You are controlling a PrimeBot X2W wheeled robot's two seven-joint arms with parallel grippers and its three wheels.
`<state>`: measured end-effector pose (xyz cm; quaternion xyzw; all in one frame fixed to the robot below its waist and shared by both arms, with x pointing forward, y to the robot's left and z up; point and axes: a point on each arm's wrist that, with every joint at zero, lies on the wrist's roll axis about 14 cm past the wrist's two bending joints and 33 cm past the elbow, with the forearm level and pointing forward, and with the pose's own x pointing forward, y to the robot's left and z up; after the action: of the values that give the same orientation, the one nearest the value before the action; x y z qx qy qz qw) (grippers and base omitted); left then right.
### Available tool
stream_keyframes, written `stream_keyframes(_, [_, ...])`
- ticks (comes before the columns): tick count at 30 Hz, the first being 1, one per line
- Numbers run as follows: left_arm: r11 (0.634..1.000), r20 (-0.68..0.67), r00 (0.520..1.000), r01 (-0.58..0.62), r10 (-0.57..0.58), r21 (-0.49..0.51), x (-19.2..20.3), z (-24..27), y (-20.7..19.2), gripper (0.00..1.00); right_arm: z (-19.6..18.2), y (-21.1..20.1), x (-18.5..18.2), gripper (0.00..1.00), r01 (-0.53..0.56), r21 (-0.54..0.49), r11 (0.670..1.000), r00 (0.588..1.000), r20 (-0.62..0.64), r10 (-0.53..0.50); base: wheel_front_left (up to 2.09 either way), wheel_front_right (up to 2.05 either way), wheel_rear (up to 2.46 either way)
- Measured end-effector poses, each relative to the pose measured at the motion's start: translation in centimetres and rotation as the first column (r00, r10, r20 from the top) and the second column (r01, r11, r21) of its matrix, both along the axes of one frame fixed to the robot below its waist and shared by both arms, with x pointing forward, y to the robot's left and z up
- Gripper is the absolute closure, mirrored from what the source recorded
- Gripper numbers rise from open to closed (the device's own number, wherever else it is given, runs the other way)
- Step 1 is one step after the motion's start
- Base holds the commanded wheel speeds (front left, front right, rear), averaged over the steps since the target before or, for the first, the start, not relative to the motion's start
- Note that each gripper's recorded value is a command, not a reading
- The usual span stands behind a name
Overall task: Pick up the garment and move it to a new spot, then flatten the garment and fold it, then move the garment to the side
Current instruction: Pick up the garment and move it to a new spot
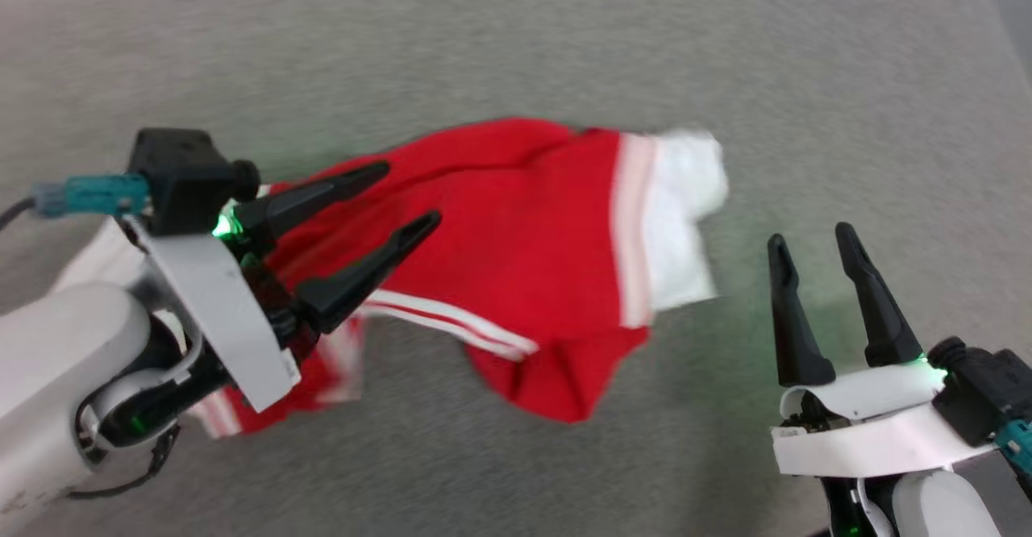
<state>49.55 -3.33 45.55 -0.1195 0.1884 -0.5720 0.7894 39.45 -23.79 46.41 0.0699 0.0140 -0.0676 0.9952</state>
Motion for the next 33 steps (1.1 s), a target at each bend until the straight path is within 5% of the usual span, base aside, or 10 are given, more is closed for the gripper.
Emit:
stream_keyframes(7, [0.978, -0.004, 0.978, -0.207, 0.207, 0.006, -0.8, 1.0, 6.3, 0.00, -0.5, 3.0, 2.5, 0.00, -0.109, -0.019, 0.994, 0.994, 0.008, 0.109, 0.00, 0.00, 0.00])
stream_keyframes(11, [0.922, -0.062, 0.921, -0.386, 0.385, -0.002, -0.7, 1.0, 10.1, 0.00, -0.8, 4.5, 3.4, 0.00, -0.158, -0.034, 0.987, 0.987, 0.007, 0.159, 0.00, 0.00, 0.00])
stream_keyframes(22, [0.663, -0.080, 0.660, -0.749, 0.747, 0.010, -5.1, 0.6, 21.4, 0.00, -2.7, 6.8, 3.2, 0.00, -0.221, -0.037, 0.975, 0.975, -0.047, 0.219, 0.00, 0.00, 0.00])
stream_keyframes(33, [0.410, 0.075, 0.407, -0.912, 0.911, -0.033, -11.4, 3.3, 30.2, 0.00, 0.1, 7.4, 1.7, 0.00, -0.238, -0.059, 0.969, 0.971, 0.012, 0.239, 0.00, 0.00, 0.00])
